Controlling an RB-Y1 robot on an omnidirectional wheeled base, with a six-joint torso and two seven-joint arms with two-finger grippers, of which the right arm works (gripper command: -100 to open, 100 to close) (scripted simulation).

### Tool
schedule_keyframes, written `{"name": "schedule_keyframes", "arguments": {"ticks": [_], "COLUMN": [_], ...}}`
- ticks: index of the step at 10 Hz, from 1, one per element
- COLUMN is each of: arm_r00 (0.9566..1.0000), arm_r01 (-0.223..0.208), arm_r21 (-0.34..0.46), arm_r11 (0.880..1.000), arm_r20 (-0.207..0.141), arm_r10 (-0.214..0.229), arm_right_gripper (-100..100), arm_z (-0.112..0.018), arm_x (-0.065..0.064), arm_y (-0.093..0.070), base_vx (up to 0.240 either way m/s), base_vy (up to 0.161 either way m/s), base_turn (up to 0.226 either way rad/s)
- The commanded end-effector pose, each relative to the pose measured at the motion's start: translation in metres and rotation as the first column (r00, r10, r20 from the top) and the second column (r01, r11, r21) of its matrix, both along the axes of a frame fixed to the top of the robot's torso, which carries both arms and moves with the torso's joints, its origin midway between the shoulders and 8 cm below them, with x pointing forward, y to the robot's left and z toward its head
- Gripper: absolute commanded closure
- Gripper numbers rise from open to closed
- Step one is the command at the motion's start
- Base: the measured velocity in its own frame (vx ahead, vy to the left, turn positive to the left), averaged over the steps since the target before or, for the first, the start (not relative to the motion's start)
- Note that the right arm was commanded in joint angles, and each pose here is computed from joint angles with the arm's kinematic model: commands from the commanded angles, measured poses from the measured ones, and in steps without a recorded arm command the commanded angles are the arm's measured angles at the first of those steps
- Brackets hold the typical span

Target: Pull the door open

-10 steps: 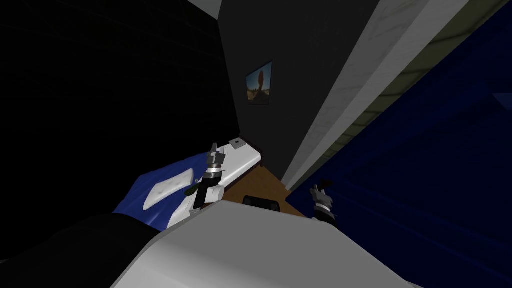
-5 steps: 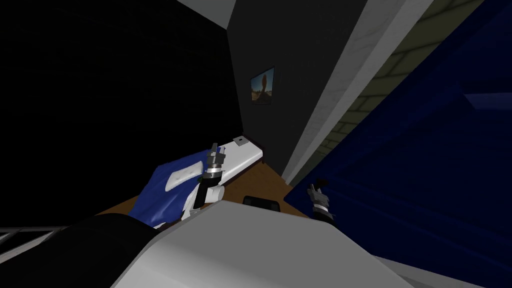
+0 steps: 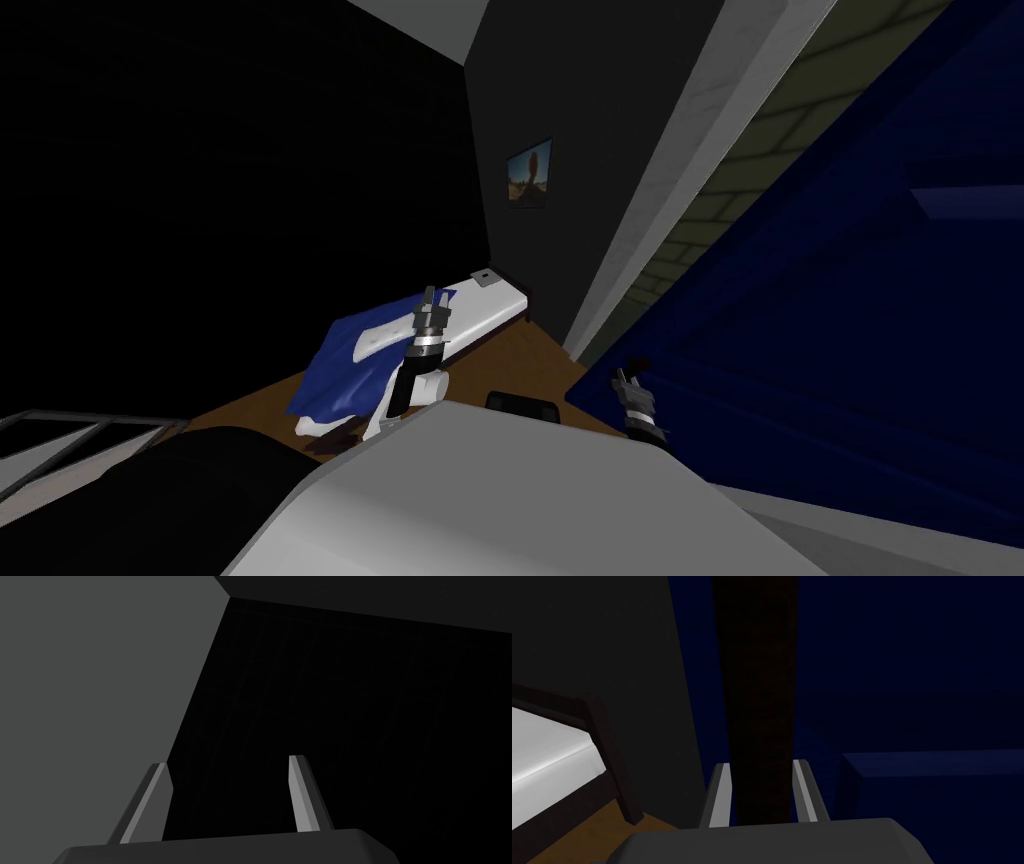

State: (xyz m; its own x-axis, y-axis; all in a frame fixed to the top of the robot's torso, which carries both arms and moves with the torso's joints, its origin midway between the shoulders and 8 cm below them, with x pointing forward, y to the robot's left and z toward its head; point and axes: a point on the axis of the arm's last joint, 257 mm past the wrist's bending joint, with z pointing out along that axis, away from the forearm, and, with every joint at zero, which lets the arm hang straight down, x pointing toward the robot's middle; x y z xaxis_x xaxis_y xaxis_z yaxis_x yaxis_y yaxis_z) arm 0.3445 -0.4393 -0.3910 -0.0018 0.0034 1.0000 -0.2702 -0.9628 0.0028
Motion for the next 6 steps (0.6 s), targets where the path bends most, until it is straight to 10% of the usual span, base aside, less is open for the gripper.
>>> {"name": "schedule_keyframes", "arguments": {"ticks": [1, 6], "arm_r00": [0.9995, 0.9946], "arm_r01": [-0.03, -0.104], "arm_r21": [0.001, 0.003], "arm_r11": [1.0, 0.995], "arm_r20": [-0.004, -0.004], "arm_r10": [0.03, 0.104], "arm_right_gripper": [100, 100], "arm_z": [-0.001, 0.0], "arm_x": [-0.004, -0.01], "arm_y": [0.009, 0.029], "base_vx": [-0.209, -0.217], "base_vy": [-0.026, -0.033], "base_turn": [0.061, 0.048]}}
